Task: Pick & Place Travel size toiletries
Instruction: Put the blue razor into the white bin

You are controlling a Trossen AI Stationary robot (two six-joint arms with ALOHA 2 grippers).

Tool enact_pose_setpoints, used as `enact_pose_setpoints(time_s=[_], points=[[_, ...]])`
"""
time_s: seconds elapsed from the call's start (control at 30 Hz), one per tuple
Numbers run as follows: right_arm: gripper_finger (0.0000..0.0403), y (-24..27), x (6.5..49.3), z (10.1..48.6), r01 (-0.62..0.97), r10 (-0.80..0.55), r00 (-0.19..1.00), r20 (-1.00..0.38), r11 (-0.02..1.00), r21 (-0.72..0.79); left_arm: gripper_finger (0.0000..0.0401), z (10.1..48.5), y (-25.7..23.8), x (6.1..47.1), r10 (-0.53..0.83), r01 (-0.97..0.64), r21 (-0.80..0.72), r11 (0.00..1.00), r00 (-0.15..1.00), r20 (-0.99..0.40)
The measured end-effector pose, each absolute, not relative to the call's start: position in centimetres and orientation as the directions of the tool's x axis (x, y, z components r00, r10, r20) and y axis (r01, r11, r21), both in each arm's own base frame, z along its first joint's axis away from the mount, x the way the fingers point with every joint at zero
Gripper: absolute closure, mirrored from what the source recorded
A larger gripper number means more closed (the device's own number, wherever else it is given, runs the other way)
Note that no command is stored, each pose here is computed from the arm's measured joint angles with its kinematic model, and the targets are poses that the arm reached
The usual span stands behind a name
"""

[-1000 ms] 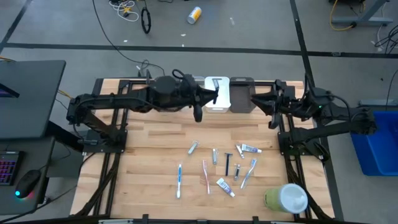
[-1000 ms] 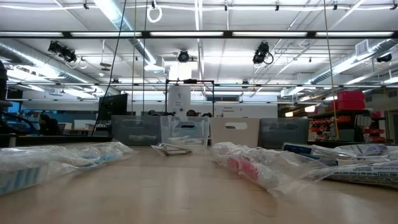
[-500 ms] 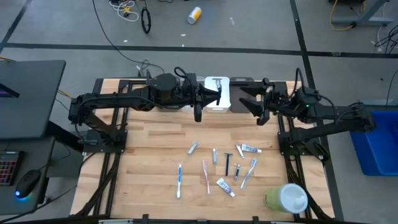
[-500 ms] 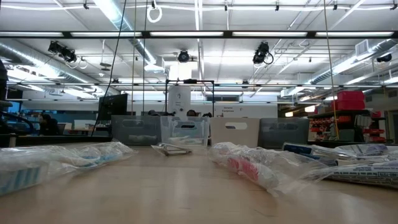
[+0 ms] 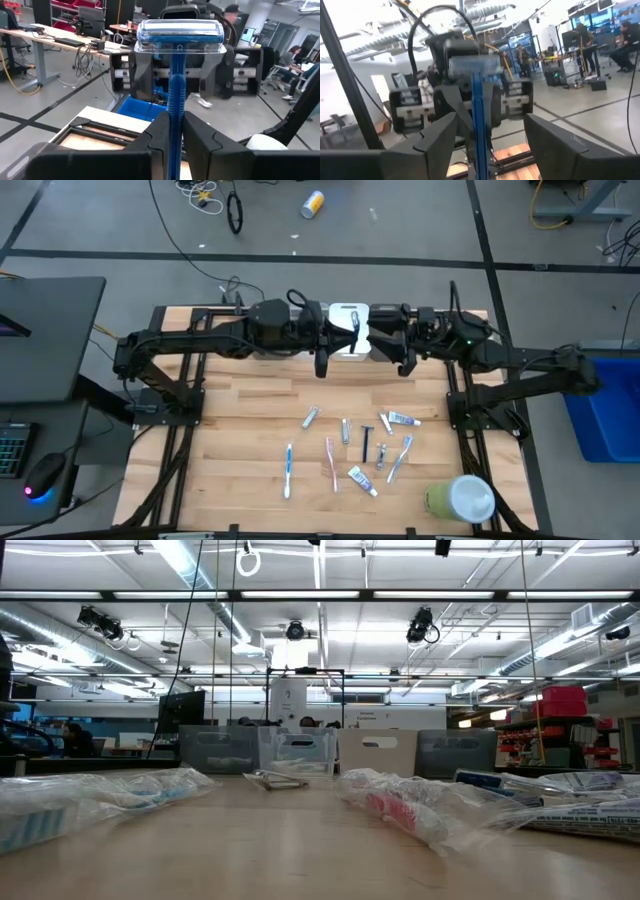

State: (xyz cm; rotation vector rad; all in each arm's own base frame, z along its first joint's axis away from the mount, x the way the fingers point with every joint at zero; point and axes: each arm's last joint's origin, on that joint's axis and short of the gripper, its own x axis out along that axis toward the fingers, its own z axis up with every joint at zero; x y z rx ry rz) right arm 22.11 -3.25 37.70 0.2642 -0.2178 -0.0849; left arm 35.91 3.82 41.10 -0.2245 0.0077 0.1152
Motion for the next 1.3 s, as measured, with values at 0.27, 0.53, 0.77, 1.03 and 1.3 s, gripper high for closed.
enact_pose_setpoints(time_s=[0.27, 0.53, 0.77, 1.03, 1.3], points=[[0.0138, -4.2, 23.0, 37.5, 0.005, -0.074, 0.971, 0.229, 0.958, 0.288, 0.0355, 41.0, 4.1, 35.9, 0.122, -0.125, -0.218, 0.968, 0.992, -0.028], [0.0153, -4.9, 23.5, 37.5, -0.062, -0.009, 0.963, 0.271, 0.965, 0.253, 0.0355, 40.8, 4.5, 35.8, 0.129, -0.137, -0.218, 0.966, 0.990, -0.048], [0.0158, -5.6, 24.2, 37.1, -0.042, -0.028, 0.962, 0.271, 0.967, 0.250, 0.0355, 40.9, 4.5, 35.8, 0.128, -0.135, -0.221, 0.966, 0.991, -0.046], [0.0154, -5.9, 25.2, 36.6, -0.067, -0.009, 0.956, 0.294, 0.967, 0.247, 0.0355, 40.9, 4.6, 35.8, 0.130, -0.137, -0.221, 0.966, 0.990, -0.046], [0.0200, -5.9, 25.4, 36.5, -0.079, 0.000, 0.956, 0.292, 0.963, 0.259, 0.0355, 40.8, 4.7, 35.8, 0.135, -0.143, -0.220, 0.965, 0.989, -0.054]])
